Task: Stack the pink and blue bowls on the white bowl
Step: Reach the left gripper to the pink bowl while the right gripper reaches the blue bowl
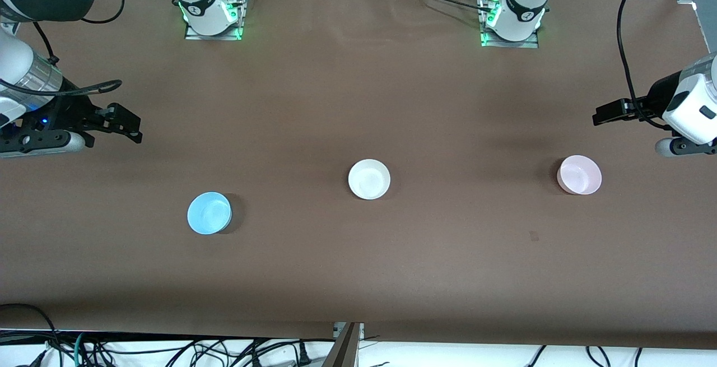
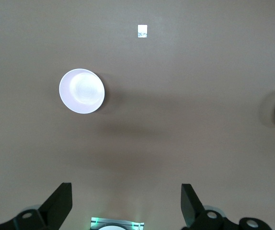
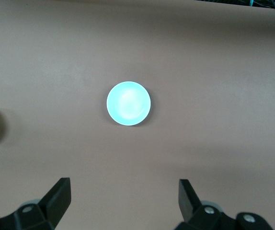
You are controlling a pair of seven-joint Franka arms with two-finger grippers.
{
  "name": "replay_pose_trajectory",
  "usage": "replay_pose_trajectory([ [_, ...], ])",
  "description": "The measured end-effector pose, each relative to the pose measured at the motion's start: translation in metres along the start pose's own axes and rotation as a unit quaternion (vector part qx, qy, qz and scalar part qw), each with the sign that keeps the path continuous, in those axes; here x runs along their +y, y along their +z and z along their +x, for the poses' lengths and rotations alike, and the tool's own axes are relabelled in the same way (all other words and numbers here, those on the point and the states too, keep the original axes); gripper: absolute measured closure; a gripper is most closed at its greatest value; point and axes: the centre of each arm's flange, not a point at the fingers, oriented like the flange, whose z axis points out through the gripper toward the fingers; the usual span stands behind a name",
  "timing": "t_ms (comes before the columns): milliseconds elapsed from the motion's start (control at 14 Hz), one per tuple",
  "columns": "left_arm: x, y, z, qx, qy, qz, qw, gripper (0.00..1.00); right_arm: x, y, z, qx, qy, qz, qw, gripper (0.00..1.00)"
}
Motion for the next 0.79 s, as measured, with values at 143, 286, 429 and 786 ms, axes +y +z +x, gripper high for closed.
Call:
replay_pose_trajectory([
  [143, 0.000, 0.000, 0.000, 0.000, 0.000, 0.000, 1.000, 0.00, 0.002, 0.000, 0.000, 0.000, 0.002, 0.000, 1.000, 0.00],
  [286, -0.008, 0.000, 0.001, 0.000, -0.007, 0.000, 1.000, 0.00, 0.003, 0.000, 0.000, 0.000, 0.003, -0.001, 1.000, 0.00],
  [429, -0.042, 0.003, 0.008, -0.002, -0.032, -0.003, 0.999, 0.00, 0.004, 0.000, 0.000, 0.000, 0.003, -0.002, 1.000, 0.00],
  [786, -0.131, 0.066, 0.059, 0.007, -0.032, -0.007, 0.999, 0.00, 0.005, 0.002, 0.000, -0.003, 0.003, -0.002, 1.000, 0.00],
])
